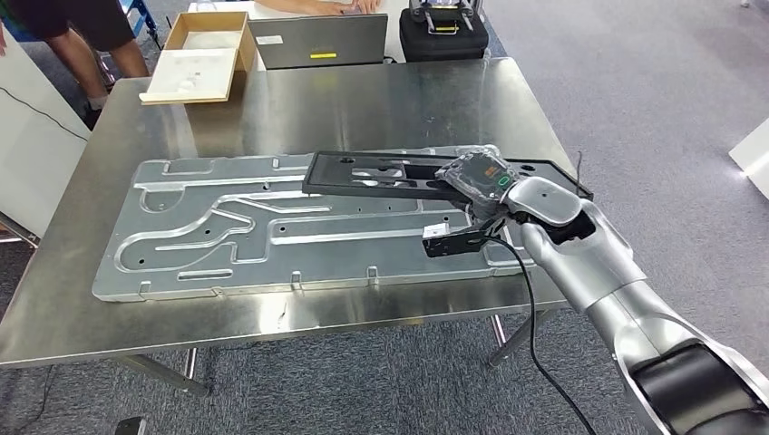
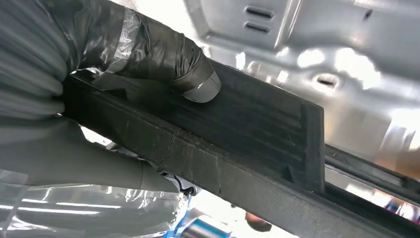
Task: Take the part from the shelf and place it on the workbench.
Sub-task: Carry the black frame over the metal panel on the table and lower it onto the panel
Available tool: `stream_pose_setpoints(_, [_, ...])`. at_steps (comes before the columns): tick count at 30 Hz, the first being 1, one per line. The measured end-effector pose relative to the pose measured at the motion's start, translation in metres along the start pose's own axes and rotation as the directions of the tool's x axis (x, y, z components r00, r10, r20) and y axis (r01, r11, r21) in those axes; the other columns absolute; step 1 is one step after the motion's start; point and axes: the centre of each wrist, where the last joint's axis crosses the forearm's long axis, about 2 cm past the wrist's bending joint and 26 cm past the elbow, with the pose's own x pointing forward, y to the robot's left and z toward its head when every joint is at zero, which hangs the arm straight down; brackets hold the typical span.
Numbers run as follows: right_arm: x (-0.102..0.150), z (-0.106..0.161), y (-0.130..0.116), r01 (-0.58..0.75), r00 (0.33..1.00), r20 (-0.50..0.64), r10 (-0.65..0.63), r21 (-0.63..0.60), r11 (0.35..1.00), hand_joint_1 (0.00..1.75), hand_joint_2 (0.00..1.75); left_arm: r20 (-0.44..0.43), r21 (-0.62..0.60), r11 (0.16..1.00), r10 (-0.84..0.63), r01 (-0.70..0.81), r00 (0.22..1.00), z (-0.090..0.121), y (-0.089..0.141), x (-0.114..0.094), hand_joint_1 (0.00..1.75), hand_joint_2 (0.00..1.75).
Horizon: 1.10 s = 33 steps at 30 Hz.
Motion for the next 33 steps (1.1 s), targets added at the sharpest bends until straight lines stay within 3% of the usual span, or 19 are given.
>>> stream_pose_setpoints(5, [0.009,-0.023,0.008,-0.043,0.999,0.028,0.04,0.112,0.993,1.75,1.75,0.015,-0.009,1.0,0.0,0.0,1.0,0.001,0.0,-0.002,0.0,1.75])
stream_pose_setpoints(21, [0.027,-0.04,0.027,-0.065,0.996,0.07,0.055,0.153,0.986,1.75,1.75,0.034,-0.018,0.999,-0.031,0.031,0.999,0.001,0.0,-0.002,0.0,1.75])
stream_pose_setpoints(25, [0.045,-0.048,0.035,-0.036,0.996,0.092,0.02,0.169,0.985,0.0,0.0,0.038,-0.026,0.999,-0.045,0.046,0.998,-0.001,-0.001,0.001,0.0,1.75])
stream_pose_setpoints(32, [0.079,-0.061,0.048,0.026,0.996,0.073,-0.045,0.237,0.971,0.0,0.0,0.028,-0.028,0.998,-0.063,0.064,0.998,-0.002,-0.002,0.004,0.0,1.75])
stream_pose_setpoints(33, [0.082,-0.062,0.05,0.034,0.996,0.071,-0.052,0.243,0.969,0.0,0.0,0.026,-0.028,0.997,-0.065,0.066,0.998,-0.002,-0.002,0.004,0.0,1.31])
